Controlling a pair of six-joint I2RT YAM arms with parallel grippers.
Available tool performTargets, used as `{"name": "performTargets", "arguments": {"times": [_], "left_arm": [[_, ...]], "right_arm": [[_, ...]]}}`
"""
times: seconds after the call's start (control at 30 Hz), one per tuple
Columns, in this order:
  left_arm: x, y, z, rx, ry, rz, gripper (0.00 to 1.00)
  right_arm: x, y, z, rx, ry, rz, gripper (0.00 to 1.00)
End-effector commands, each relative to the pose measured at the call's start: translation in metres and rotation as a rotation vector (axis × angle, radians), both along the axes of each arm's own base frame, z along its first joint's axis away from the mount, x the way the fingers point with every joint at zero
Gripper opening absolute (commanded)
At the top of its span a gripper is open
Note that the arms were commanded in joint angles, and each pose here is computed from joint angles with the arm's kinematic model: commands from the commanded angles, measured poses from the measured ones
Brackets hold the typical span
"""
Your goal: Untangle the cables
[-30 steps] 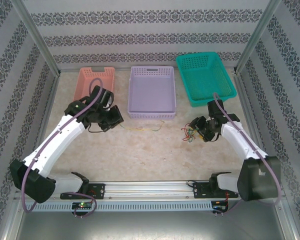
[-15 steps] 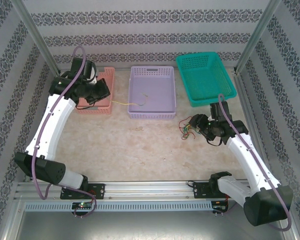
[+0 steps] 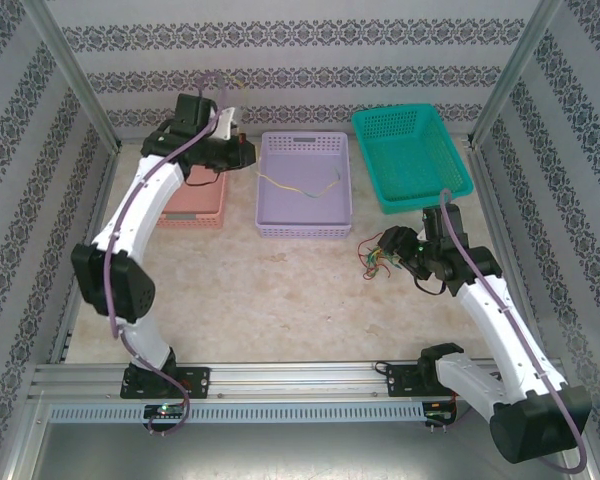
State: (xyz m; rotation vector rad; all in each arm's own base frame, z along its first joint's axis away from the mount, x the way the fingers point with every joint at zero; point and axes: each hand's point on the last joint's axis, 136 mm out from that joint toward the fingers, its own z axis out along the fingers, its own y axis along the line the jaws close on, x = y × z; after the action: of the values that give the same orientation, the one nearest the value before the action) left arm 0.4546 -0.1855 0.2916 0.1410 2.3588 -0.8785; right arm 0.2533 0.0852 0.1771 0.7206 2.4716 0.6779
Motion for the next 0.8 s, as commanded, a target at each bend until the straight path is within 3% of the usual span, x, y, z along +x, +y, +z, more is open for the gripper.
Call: {"name": "performTargets", "arguments": {"times": [0.0,0.2,0.4,0.6,0.77], "left_arm": [[0.021,-0.027,0.009,0.006,-0.130,-0.149,0.00],[0.041,-0.056,-0.053,0.176,-0.104,-0.254,0.00],[0.054,-0.055,-0.117,0.412,-0.057,-0.228,0.00],[0.063,-0.059,-0.142,0.542,-0.082,-0.231,0.00],[0.053,-0.061,-0.174,0.615,-0.001,-0.296,0.00]], "right_arm": [[-0.006,-0.002,0.005,-0.014,-0.023,-0.005,0.66],[-0.017,-0.008,0.005,-0.011,-0.021,-0.039,0.66],[-0.022,-0.008,0.009,0.002,-0.020,-0.049,0.66],[-0.029,-0.008,0.009,0.008,-0.009,-0.043,0.67],[-0.034,-0.009,0.002,0.008,0.011,-0.047,0.66]]}}
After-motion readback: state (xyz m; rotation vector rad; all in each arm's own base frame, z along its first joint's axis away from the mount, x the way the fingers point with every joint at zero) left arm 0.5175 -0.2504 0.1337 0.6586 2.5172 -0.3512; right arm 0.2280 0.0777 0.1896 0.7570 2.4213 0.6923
